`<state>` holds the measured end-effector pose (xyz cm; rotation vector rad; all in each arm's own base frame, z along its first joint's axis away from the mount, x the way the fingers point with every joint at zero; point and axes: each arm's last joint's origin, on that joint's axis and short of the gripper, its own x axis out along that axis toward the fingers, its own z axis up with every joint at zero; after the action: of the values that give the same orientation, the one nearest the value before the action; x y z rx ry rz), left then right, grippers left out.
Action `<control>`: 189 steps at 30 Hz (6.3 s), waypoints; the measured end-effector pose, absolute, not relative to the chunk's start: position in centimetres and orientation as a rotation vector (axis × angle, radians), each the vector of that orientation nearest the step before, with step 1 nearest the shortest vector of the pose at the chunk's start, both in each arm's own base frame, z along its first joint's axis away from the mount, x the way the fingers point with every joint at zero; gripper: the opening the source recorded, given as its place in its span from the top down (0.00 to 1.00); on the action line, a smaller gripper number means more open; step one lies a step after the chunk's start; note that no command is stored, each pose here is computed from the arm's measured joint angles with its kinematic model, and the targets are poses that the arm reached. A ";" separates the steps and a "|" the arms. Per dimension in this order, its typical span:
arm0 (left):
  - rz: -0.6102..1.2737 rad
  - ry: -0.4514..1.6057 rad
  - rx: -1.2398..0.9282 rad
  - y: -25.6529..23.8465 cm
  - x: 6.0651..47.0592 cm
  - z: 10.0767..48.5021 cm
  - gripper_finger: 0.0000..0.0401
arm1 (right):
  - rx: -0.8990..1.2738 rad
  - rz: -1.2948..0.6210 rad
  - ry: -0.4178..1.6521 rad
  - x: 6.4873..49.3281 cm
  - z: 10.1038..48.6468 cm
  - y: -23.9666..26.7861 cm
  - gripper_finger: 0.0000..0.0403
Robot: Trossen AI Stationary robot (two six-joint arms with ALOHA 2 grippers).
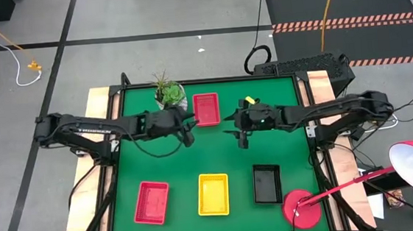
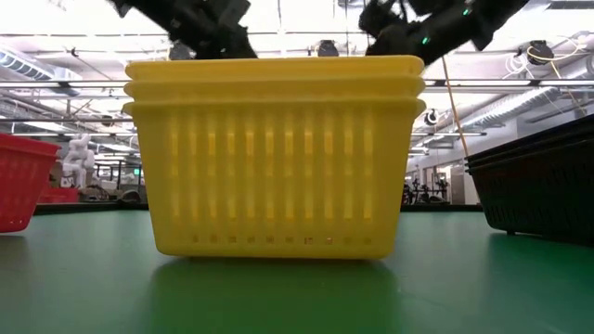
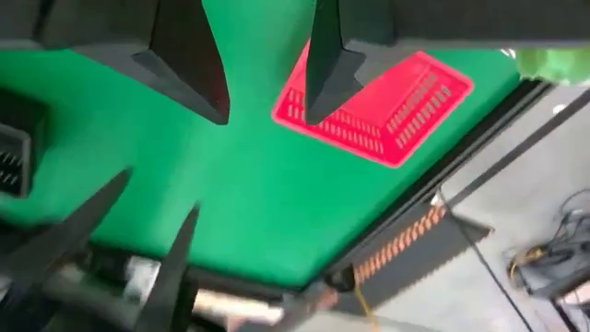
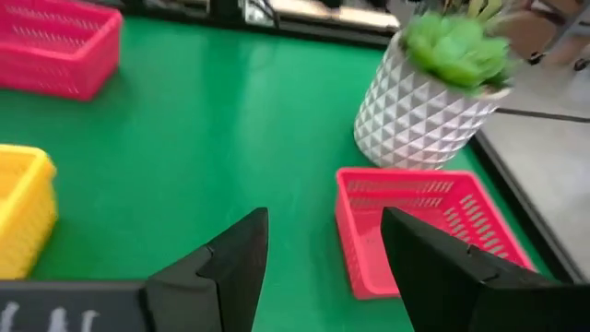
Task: Stack baskets by color
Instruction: Stack the top red bin on top of the bottom red bin, then return to Home Position
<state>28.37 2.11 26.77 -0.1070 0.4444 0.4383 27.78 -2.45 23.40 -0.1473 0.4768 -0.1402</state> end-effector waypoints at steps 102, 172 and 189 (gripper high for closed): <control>0.108 1.358 -0.156 -18.2 24.1 31.2 0.99 | -0.121 -0.260 0.252 13.7 28.7 -1.5 0.48; 0.089 1.760 -0.039 -25.9 20.9 22.3 0.70 | -0.065 -0.261 0.289 13.6 28.3 -1.5 0.48; 0.237 1.655 0.148 -21.7 23.9 22.6 0.69 | -0.060 -0.261 0.293 13.6 28.3 -1.5 0.48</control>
<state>23.90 -21.73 22.56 0.1480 1.6550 0.2368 13.58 -1.46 28.27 -0.0599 0.2931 -0.2605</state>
